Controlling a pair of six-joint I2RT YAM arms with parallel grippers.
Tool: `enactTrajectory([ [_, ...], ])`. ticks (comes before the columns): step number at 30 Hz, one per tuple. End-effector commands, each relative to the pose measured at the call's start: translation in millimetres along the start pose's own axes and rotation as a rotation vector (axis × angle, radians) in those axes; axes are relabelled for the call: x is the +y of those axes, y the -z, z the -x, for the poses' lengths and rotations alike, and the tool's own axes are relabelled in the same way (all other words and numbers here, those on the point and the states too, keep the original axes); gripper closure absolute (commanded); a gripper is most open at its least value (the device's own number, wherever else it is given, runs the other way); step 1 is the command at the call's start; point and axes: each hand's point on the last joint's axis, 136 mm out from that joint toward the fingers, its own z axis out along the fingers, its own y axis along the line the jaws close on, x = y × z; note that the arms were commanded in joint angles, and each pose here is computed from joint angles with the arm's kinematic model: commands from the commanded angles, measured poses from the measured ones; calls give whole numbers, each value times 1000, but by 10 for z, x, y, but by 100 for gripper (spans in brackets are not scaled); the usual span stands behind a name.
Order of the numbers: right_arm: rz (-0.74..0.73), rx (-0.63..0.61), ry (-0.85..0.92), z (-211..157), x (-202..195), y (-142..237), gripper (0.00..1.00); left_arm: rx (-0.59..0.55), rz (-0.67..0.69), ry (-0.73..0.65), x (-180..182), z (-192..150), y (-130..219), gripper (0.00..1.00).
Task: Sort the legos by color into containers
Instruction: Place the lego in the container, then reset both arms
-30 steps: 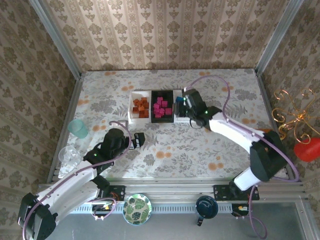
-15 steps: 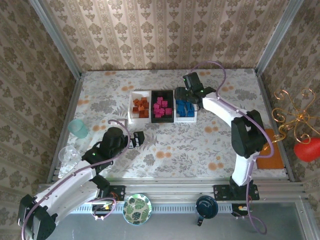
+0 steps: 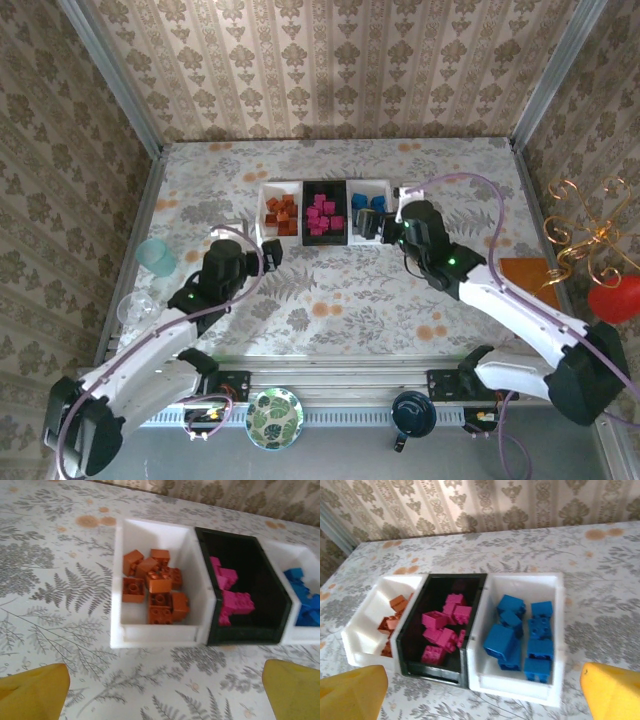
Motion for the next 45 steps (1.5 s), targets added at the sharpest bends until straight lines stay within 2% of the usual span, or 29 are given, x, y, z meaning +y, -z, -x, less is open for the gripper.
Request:
enactTrajectory([
  [1, -65, -97, -29, 54, -205, 161, 0, -81, 15, 24, 66, 268, -94, 0],
  [5, -214, -127, -43, -29, -540, 287, 0, -90, 64, 64, 262, 353, -197, 0],
  [9, -334, -114, -58, -109, -756, 315, 0, -160, 128, -32, 408, 555, -253, 0],
  [16, -323, -38, -50, -244, -791, 142, 0, -162, 306, -9, 1075, 871, -425, 0],
  [20, -352, -1, -9, -282, -871, 116, 0, -183, 299, -146, 1144, 972, -523, 0],
  [23, -360, -12, 9, -278, -905, 140, 0, -142, 320, -238, 1269, 902, -607, 0],
  [27, -345, -35, 22, -253, -903, 162, 0, -22, 354, -295, 1462, 635, -748, 0],
  [29, -348, -41, 29, -241, -916, 170, 0, 0, 363, -312, 1534, 516, -797, 0],
  [33, -372, -41, 27, -247, -1001, 165, 0, -61, 315, -351, 1520, 369, -843, 0],
  [38, -338, -49, 43, -265, -1039, 117, 0, -78, 222, -376, 1444, 198, -977, 0],
  [45, -266, -67, 117, -272, -1050, 49, 0, -92, 154, -280, 1558, 186, -974, 0],
])
